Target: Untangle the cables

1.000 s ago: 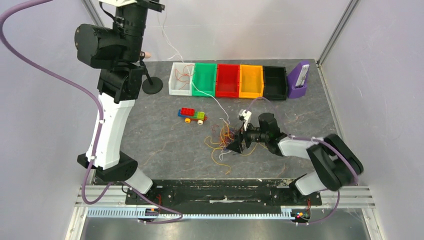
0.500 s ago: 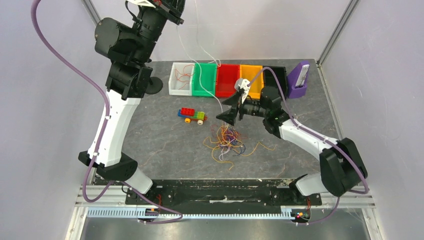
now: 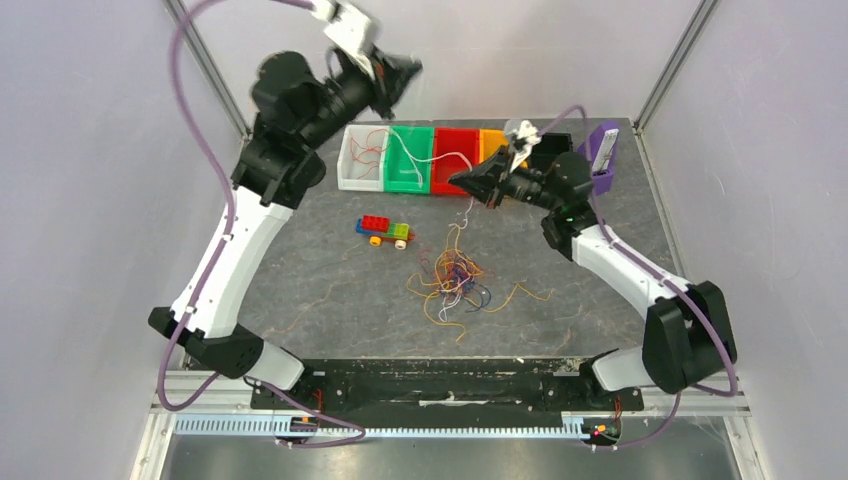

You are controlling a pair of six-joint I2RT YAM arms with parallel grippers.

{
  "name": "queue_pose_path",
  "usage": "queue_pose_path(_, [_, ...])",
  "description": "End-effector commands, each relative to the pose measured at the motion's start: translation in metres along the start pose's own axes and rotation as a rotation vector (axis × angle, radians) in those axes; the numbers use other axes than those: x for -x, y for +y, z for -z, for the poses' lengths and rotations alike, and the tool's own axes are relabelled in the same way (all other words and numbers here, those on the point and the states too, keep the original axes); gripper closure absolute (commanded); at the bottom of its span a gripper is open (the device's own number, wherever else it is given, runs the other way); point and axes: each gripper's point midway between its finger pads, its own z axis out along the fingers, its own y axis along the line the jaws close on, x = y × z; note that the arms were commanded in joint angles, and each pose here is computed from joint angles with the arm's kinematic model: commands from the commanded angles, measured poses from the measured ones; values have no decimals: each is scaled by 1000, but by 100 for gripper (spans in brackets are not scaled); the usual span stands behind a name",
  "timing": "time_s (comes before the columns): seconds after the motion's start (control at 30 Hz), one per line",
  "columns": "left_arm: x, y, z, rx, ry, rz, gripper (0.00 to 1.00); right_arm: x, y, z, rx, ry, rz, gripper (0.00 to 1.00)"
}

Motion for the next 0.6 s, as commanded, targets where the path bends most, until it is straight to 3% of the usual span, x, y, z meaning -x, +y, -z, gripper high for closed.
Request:
queue_pose_path(0.0, [-134,-42,27,-226,366,60,98,99,32,16,71,-218,110,100])
queue_pose_path(0.13, [-191,-73,47,-326,402,223,98,133,43,22,70,-319,152,100])
queue_pose_path(0.3, [-169,-86,49,-382,247,257,98,121,31,24,47,-293,124,100])
queue_pose_path(0.57, [-143,-93,59,-445,195,196,98,55,35,33,93,-103,139,100])
